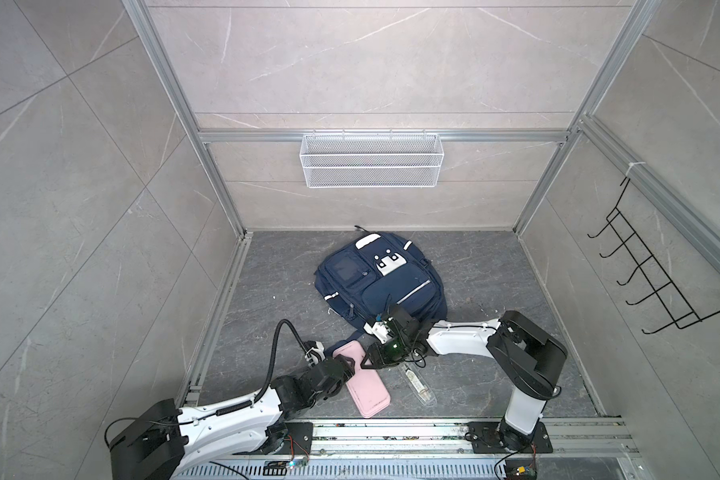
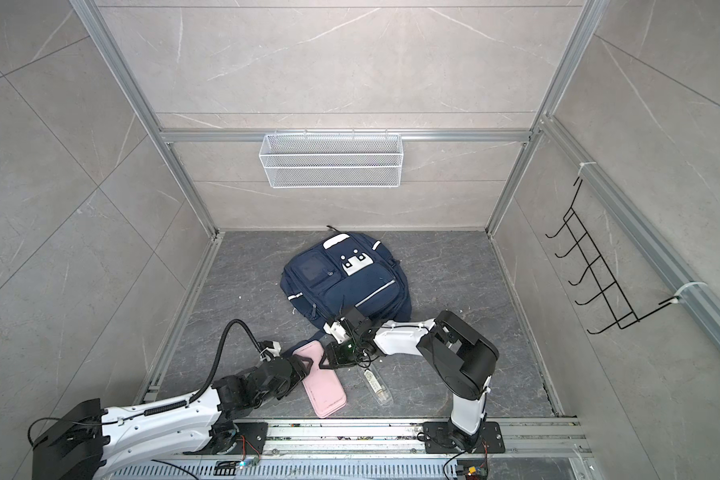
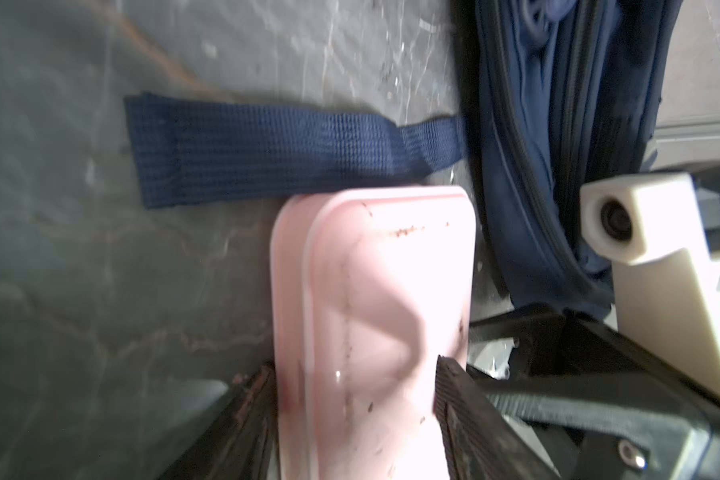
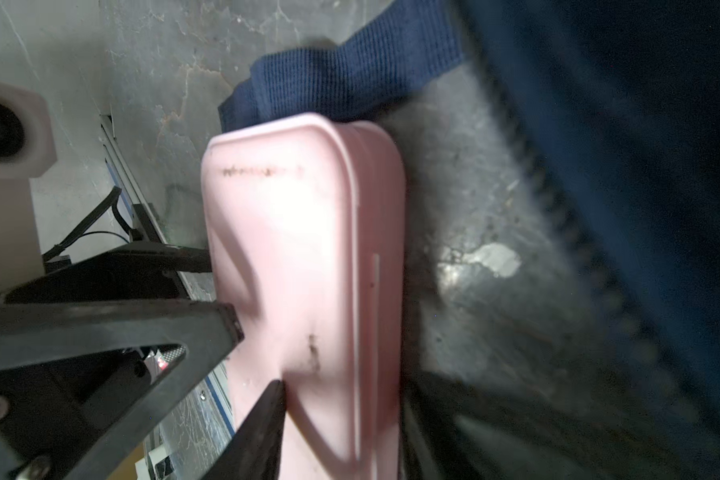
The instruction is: Pack the student bag
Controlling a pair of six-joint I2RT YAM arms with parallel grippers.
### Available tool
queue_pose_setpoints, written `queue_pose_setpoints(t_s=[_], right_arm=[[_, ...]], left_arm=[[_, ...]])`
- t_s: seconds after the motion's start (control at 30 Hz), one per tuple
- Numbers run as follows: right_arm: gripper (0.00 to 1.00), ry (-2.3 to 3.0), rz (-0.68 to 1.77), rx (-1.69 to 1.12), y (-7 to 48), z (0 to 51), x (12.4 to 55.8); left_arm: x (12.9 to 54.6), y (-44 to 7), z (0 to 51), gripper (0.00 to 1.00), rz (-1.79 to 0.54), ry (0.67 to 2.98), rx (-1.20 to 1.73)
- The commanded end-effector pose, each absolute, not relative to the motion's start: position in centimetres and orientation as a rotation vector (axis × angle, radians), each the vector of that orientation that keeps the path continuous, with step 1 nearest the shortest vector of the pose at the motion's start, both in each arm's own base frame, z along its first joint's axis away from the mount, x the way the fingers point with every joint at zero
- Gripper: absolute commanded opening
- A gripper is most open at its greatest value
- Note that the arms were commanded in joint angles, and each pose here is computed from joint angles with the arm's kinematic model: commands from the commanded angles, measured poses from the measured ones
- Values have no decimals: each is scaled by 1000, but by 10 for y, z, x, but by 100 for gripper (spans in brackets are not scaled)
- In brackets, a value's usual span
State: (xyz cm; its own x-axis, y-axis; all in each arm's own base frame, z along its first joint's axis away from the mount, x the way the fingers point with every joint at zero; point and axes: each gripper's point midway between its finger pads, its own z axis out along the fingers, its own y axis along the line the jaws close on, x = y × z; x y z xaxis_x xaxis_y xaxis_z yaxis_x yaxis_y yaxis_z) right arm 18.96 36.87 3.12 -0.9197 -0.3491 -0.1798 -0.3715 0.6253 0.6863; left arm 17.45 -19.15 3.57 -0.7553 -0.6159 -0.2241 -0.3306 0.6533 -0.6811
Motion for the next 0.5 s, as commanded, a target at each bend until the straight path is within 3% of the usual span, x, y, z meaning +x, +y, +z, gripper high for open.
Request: queue_pose_setpoints(t_s=[0.0,0.2,0.47], right_arm=[[46,2829,1150,-619,373,21,192],[53,2828,1096,-586,369,23,198],[58,2823,1063,-546,352,27,191]], left_arm=[[187,-209,46,62,-983,2444,-662],[200,-213,45,62,-985,2491,-627],[179,-200,53,63,-944,2552,-579]])
